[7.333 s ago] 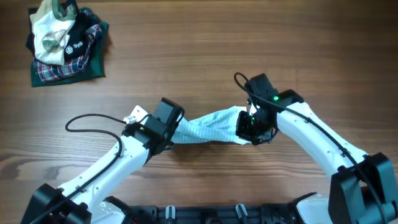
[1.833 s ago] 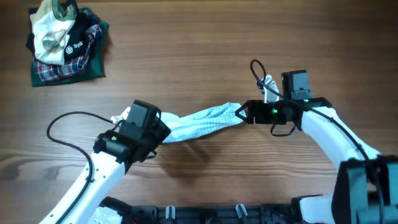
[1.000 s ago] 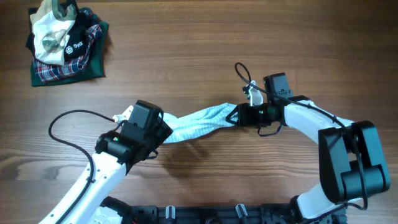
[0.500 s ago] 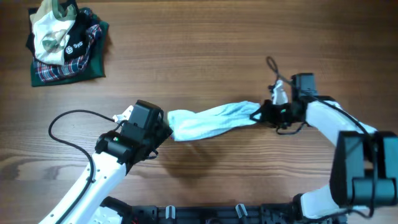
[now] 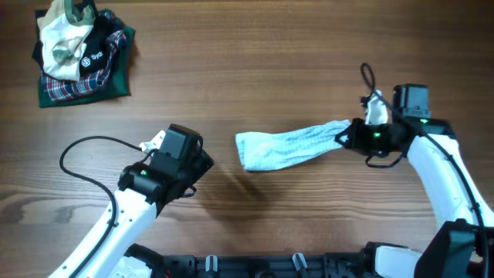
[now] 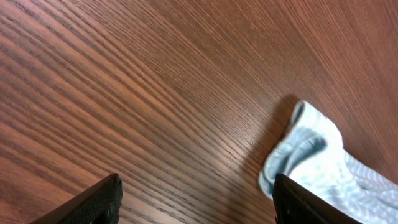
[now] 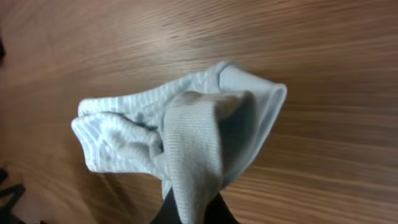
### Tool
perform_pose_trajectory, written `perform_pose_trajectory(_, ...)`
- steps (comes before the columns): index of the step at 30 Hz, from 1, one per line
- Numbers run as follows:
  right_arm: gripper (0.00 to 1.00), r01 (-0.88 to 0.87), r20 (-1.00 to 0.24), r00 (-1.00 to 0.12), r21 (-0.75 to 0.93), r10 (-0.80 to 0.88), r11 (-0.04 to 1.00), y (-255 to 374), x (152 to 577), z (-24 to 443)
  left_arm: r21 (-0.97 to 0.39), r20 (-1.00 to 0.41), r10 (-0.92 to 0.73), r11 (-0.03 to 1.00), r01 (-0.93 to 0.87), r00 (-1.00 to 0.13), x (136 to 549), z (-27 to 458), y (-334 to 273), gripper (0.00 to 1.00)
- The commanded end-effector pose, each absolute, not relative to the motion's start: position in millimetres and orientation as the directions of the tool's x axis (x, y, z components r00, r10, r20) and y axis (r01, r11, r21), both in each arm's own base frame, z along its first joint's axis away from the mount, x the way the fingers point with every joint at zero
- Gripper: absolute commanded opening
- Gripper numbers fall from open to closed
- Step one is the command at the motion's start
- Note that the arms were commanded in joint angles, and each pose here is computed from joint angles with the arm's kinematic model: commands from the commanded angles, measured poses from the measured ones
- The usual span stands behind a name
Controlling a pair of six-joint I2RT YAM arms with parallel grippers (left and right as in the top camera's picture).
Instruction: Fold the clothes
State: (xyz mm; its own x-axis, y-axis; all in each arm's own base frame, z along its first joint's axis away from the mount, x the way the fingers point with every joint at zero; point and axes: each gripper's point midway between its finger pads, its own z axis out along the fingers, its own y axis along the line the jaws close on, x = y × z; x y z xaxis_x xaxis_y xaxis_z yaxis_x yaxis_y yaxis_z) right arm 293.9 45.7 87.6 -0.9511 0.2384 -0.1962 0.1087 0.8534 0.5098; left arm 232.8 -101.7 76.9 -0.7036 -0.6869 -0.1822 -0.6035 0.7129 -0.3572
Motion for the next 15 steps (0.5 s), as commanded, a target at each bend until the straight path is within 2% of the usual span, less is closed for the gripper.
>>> perform_pose_trajectory(1,0.04,0.081,-0.271,-0.935,0.463,0.228,0.883,22.5,305.7,108.7,-0.348,-0.204,-0.672,0.730,-0.588,-0.712,232.1,76.0,-99.7,0.78)
perform_pose_trajectory(8,0.04,-0.056,-0.267,-0.961,0.451,0.074,0.891,47.5,293.2,111.7,-0.364,-0.211,-0.673,0.727,-0.582,-0.709,236.0,77.9,-101.5,0.78)
perform_pose_trajectory(11,0.04,-0.189,-0.265,-0.962,0.450,-0.072,0.873,90.6,282.3,111.2,-0.374,-0.213,-0.677,0.723,-0.581,-0.705,238.1,79.0,-102.5,0.78)
perform_pose_trajectory(15,0.04,-0.260,-0.264,-0.953,0.458,-0.150,0.850,126.8,274.1,111.6,-0.372,-0.212,-0.676,0.723,-0.582,-0.705,237.7,78.8,-102.4,0.78)
